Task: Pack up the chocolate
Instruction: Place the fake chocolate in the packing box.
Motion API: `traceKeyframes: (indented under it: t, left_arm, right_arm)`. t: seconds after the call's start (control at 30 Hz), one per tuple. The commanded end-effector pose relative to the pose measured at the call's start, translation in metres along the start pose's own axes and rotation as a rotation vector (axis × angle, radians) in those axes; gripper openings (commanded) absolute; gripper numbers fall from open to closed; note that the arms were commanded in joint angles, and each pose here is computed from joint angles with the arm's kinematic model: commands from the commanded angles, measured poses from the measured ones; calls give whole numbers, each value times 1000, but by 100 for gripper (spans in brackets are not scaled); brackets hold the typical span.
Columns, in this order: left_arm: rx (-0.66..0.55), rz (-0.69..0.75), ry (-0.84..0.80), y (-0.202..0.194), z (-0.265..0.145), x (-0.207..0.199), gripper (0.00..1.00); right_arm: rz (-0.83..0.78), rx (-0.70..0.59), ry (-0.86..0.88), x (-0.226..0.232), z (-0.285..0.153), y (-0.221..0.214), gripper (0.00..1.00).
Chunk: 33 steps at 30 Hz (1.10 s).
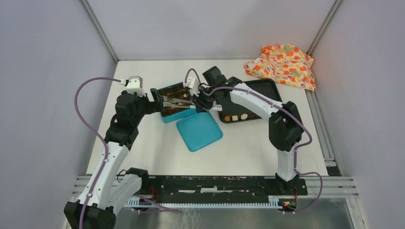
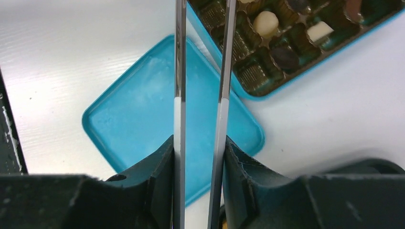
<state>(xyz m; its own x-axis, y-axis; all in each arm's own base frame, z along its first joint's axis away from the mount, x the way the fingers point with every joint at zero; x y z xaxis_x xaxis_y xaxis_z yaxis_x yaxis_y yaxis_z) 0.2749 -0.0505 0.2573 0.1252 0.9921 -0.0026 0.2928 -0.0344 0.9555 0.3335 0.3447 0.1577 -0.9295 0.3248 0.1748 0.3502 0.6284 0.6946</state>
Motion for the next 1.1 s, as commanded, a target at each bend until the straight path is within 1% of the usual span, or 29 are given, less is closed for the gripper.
traceKeyframes:
  t: [0.0, 0.2, 0.33, 0.4, 0.53, 0.63, 0.73, 0.83, 0.97, 1.0, 1.07]
  left_arm:
    - [-40, 54, 9, 10, -2, 3, 100]
    - [-28, 54, 12, 6, 1, 3, 100]
    - [19, 32, 9, -3, 13, 1, 100]
    - [51, 14, 28, -7, 19, 3, 100]
    - [109, -38, 73, -16, 31, 6, 100]
    - [196, -107, 50, -29, 49, -1, 100]
    - [361, -168, 51, -51, 72, -6, 97]
    - [500, -171, 80, -67, 95, -4, 85]
    - [573, -162, 161, -83, 119, 15, 62]
    - [583, -158, 188, -85, 123, 21, 58]
    - [602, -153, 226, -89, 131, 32, 58]
  right_arm:
    - [-58, -169, -37, 0, -63, 27, 40]
    - [10, -233, -78, -14, -110, -13, 40]
    - [63, -298, -111, -22, -141, -43, 40]
    - [79, -327, -122, -21, -151, -56, 40]
    - [117, -376, -120, -16, -157, -80, 41]
    - [122, -396, -110, -13, -162, -85, 41]
    - [118, -414, -106, -10, -164, -86, 41]
    - [116, -420, -90, -7, -164, -86, 40]
    - [107, -424, -81, -3, -166, -86, 41]
    - [103, -426, -83, -3, -166, -85, 41]
    - [97, -431, -84, -1, -168, -84, 40]
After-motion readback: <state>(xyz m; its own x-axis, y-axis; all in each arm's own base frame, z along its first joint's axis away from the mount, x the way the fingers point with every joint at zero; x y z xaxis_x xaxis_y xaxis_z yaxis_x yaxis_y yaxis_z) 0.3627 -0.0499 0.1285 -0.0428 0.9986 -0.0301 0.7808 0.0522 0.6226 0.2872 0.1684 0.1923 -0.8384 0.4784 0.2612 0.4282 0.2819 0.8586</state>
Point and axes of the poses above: each gripper's point midway between its finger pads, its own z axis out along the fingers, its own x axis along the line the jaws close on, y = z × x, the point moved 4 cm from there along -z, back along the fingers, and after that the axes turned 10 degrees about z, right-handed, at the moved point
